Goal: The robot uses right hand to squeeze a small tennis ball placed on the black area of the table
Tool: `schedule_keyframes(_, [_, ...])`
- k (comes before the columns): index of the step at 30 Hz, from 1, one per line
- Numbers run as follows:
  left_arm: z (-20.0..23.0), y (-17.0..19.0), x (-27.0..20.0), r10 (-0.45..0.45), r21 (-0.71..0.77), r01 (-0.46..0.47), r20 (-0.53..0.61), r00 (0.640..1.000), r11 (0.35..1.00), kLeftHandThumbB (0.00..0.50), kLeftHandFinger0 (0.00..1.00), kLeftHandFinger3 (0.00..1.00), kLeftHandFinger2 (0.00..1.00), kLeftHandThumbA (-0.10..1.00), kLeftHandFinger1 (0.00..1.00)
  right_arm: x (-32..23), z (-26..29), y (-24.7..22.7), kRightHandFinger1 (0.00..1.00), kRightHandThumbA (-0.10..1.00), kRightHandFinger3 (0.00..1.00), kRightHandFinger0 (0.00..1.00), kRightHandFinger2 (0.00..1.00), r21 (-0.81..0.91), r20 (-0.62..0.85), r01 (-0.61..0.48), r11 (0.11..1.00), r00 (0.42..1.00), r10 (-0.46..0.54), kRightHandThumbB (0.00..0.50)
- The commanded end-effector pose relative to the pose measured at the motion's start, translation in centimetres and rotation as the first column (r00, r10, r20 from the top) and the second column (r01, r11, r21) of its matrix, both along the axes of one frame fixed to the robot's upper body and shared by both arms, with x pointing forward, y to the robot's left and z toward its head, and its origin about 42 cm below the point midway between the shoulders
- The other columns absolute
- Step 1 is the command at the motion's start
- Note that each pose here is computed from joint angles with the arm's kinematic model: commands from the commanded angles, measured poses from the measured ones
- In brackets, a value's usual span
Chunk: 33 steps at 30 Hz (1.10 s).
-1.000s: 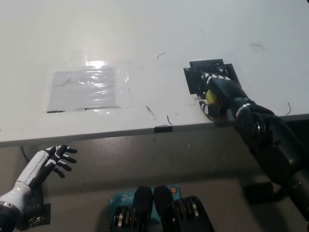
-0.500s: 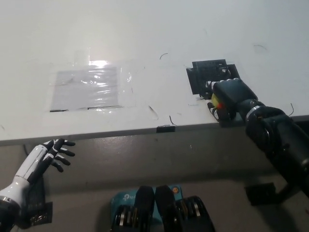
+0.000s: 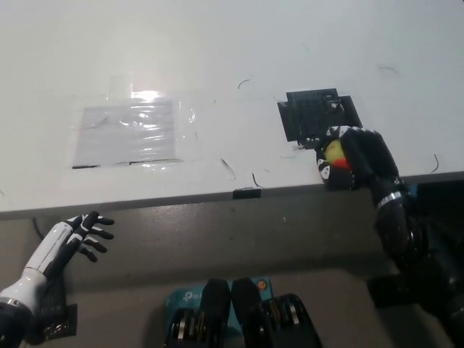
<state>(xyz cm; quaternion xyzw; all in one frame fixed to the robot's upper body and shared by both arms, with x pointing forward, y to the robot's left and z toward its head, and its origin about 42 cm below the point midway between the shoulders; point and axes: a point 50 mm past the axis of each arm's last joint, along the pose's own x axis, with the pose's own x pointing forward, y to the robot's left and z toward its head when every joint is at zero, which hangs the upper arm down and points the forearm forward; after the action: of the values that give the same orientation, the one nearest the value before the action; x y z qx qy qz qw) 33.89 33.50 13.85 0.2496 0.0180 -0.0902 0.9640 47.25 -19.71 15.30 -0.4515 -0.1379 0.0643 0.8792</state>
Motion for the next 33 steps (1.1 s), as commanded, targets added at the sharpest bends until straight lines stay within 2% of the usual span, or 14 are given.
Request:
schedule_keyframes(1, [1.6, 0.4, 0.2, -0.015, 0.003, 0.014, 0.078, 0.997, 1.000, 0.043, 0.43, 0.64, 0.55, 0.98, 0.47, -0.9, 2.2, 0.5, 0.00, -0.10, 0.11, 0.00, 0.18, 0.823, -0.029, 0.110, 0.557, 0.988, -0.152, 0.197])
schedule_keyframes(3, [1.4, 0.4, 0.3, -0.015, 0.005, 0.014, 0.078, 0.997, 1.000, 0.066, 0.43, 0.64, 0.55, 0.99, 0.47, -1.1, 5.1, 1.0, 0.00, -0.10, 0.20, 0.00, 0.17, 0.958, -0.047, 0.078, 0.275, 0.992, -0.115, 0.126])
schedule_keyframes(4, [1.4, 0.5, 0.3, -0.016, 0.002, 0.016, 0.079, 0.997, 1.000, 0.073, 0.45, 0.64, 0.55, 1.00, 0.48, -1.2, 6.3, 1.1, 0.00, -0.10, 0.25, 0.00, 0.22, 0.983, -0.053, 0.069, 0.172, 0.994, -0.097, 0.094])
schedule_keyframes(5, [1.3, 0.5, 0.3, -0.019, -0.003, 0.019, 0.080, 0.997, 1.000, 0.074, 0.45, 0.64, 0.55, 1.00, 0.48, -1.3, 6.9, 1.2, 0.00, -0.10, 0.26, 0.00, 0.24, 0.993, -0.054, 0.062, 0.104, 0.995, -0.081, 0.088])
schedule_keyframes(6, [1.2, 0.6, 0.3, -0.016, 0.004, 0.016, 0.081, 0.997, 1.000, 0.085, 0.45, 0.64, 0.55, 1.00, 0.48, -1.3, 8.8, 1.3, 0.00, -0.10, 0.31, 0.00, 0.24, 0.999, -0.035, 0.034, -0.019, 0.997, -0.070, 0.034])
schedule_keyframes(7, [1.2, 0.6, 0.3, -0.014, 0.006, 0.014, 0.083, 0.996, 1.000, 0.078, 0.45, 0.65, 0.56, 1.00, 0.49, -1.4, 10.1, 1.4, 0.00, -0.10, 0.45, 0.00, 0.29, 0.998, -0.019, 0.016, -0.055, 0.998, -0.057, 0.000])
schedule_keyframes(9, [1.3, 0.5, 0.2, -0.013, 0.001, 0.013, 0.083, 0.996, 1.000, 0.075, 0.45, 0.65, 0.56, 1.00, 0.49, -1.5, 11.6, 1.1, 0.00, -0.10, 0.51, 0.00, 0.29, 0.996, 0.020, -0.023, -0.088, 0.999, -0.036, 0.000])
schedule_keyframes(12, [1.3, 0.6, 0.3, -0.015, 0.004, 0.014, 0.091, 0.996, 1.000, 0.075, 0.45, 0.65, 0.56, 1.00, 0.49, -1.4, 13.2, 0.7, 0.00, -0.10, 0.47, 0.00, 0.27, 0.987, 0.063, -0.066, -0.146, 0.998, -0.023, 0.041])
schedule_keyframes(15, [1.4, 0.5, 0.3, -0.015, -0.009, 0.016, 0.089, 0.996, 1.000, 0.101, 0.45, 0.64, 0.55, 1.00, 0.49, -1.3, 14.0, 0.3, 0.00, -0.10, 0.46, 0.00, 0.26, 0.977, 0.081, -0.080, -0.198, 0.997, -0.002, 0.001])
schedule_keyframes(20, [1.7, 0.5, 0.5, -0.011, -0.003, 0.012, 0.087, 0.996, 1.000, 0.107, 0.44, 0.63, 0.55, 1.00, 0.48, -1.6, 15.4, -0.2, 0.00, -0.10, 0.56, 0.00, 0.31, 0.942, 0.104, -0.079, -0.325, 0.993, 0.060, 0.000])
schedule_keyframes(24, [1.9, 0.4, 0.5, -0.011, 0.011, 0.010, 0.086, 0.996, 1.000, 0.038, 0.44, 0.66, 0.56, 1.00, 0.48, -2.3, 17.3, -0.3, 0.00, -0.10, 0.54, 0.00, 0.29, 0.885, 0.149, -0.100, -0.455, 0.986, 0.072, 0.000])
schedule_keyframes(28, [2.1, 0.5, 0.8, -0.017, 0.003, 0.017, 0.106, 0.994, 1.000, 0.056, 0.42, 0.65, 0.55, 1.00, 0.47, -3.0, 18.7, -0.6, 0.00, -0.10, 0.53, 0.00, 0.30, 0.857, 0.171, -0.107, -0.503, 0.982, 0.083, 0.048])
schedule_keyframes(32, [2.2, 0.6, 1.0, -0.011, 0.003, 0.011, 0.103, 0.995, 1.000, 0.064, 0.42, 0.65, 0.55, 1.00, 0.48, -3.7, 18.8, -0.8, 0.00, -0.10, 0.49, 0.00, 0.30, 0.833, 0.201, -0.113, -0.541, 0.974, 0.107, 0.053])
schedule_keyframes(33, [2.2, 0.6, 1.0, -0.007, -0.005, 0.007, 0.101, 0.995, 1.000, 0.055, 0.42, 0.64, 0.55, 0.99, 0.48, -4.0, 18.9, -0.8, 0.00, -0.10, 0.48, 0.00, 0.29, 0.823, 0.199, -0.112, -0.556, 0.975, 0.099, 0.089])
